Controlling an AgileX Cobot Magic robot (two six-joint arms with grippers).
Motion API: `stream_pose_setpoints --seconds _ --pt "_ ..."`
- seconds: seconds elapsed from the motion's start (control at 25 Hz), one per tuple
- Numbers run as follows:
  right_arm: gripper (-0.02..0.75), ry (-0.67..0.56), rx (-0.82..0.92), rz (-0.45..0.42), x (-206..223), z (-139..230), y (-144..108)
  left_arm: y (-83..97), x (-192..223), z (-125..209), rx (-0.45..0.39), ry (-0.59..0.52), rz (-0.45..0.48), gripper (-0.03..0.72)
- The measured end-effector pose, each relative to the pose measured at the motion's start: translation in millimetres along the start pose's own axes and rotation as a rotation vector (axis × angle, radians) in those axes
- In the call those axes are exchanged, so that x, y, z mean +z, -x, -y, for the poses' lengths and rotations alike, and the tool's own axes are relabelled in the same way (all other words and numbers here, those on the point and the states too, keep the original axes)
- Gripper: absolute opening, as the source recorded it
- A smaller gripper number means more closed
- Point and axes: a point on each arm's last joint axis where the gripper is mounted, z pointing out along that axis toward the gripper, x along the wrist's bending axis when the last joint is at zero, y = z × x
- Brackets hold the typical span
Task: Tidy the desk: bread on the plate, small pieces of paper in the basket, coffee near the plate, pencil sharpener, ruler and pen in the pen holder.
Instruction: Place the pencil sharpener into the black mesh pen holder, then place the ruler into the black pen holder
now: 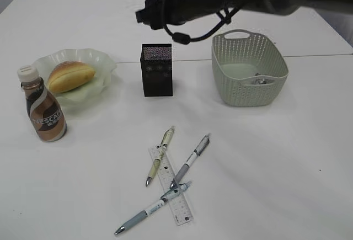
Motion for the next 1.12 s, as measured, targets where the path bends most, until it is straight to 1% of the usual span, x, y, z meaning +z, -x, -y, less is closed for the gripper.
stream_pose_setpoints --seconds 0.08,0.16,0.24,0.36,0.48,0.6,0.72,0.8,0.96,1.12 --pt "0.427 -0.012 -0.004 -0.023 -28 -21 -3 0.0 0 0 0.024 0.0 0.0 0.434" --pt "0.426 -0.058 -0.009 -0.052 -53 -35 -7 0.5 0 0 0.045 -0.001 0.005 0.434" --pt "0.426 -0.112 0.006 -0.08 -79 -45 -11 2.9 0 1 0.048 -0.005 0.032 0.434" --pt "0.426 -0.252 0.058 -0.12 -107 -47 -17 7.3 0 1 0.036 -0.011 0.081 0.434" --pt "0.426 -0.455 0.134 -0.155 -125 -36 -23 8.7 0 0 0.03 -0.001 0.096 0.434" --pt "0.426 -0.62 0.219 -0.168 -133 -24 -26 9.0 0 0 0.03 0.001 0.099 0.434" --pt "0.438 -0.657 0.255 -0.166 -135 -22 -28 8.9 0 1 0.03 -0.01 0.098 0.434" --pt "0.477 -0.669 0.255 -0.171 -132 -20 -32 8.9 0 2 0.03 -0.02 0.098 0.434" --pt "0.545 -0.712 0.225 -0.202 -121 -10 -57 8.8 0 2 0.03 -0.022 0.098 0.434" --pt "0.557 -0.783 0.175 -0.219 -100 10 -81 8.8 0 2 0.031 -0.024 0.098 0.434"
